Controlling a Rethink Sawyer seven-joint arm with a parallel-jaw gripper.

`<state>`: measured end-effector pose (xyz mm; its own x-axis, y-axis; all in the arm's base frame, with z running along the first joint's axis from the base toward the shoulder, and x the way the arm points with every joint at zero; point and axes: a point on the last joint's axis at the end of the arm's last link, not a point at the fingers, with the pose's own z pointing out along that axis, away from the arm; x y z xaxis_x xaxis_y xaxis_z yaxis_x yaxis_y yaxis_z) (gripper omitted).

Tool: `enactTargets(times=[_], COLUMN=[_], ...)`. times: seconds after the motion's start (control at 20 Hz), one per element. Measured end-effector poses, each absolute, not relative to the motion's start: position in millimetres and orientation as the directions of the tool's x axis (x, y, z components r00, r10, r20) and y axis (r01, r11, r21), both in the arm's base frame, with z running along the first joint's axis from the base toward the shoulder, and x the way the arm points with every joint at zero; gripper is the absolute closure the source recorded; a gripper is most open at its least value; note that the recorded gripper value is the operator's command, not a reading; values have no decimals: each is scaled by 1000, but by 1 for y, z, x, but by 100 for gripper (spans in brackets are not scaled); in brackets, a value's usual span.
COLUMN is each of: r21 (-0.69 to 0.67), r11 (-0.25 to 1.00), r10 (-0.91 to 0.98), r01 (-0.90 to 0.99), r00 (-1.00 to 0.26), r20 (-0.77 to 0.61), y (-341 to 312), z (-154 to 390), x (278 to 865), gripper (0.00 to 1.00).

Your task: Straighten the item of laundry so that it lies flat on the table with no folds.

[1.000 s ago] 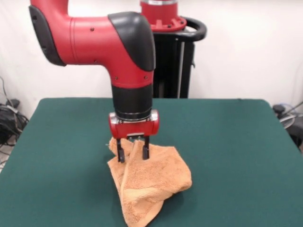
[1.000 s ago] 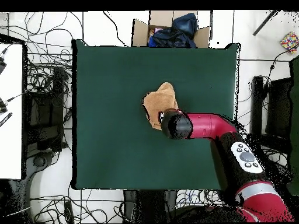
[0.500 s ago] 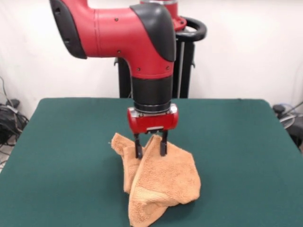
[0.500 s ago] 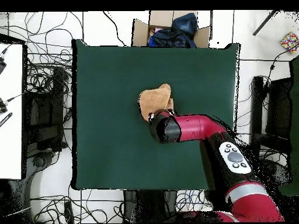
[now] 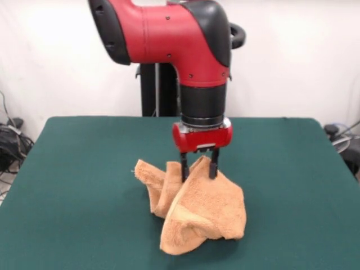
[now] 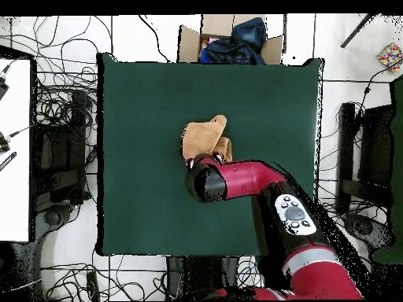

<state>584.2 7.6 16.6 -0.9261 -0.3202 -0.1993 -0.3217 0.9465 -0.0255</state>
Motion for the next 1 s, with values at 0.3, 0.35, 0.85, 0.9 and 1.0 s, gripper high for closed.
enactTargets(times=[0.3,0.35,0.85,0.9,1.0], r21=[-29,-28,-34,-33,-32], r11=[944,945,952,954,956], r10=[-327,-325,-306,-299,-291], r01=[-328,-326,-305,-298,-291], r00=[-925,-926,-932,-934,-936], r20=[-194,-193,-196,-196,-196], y=[27,34,82,87,87], z=[18,19,31,32,31], x=[569,563,528,522,520], gripper=[0,0,0,100,100])
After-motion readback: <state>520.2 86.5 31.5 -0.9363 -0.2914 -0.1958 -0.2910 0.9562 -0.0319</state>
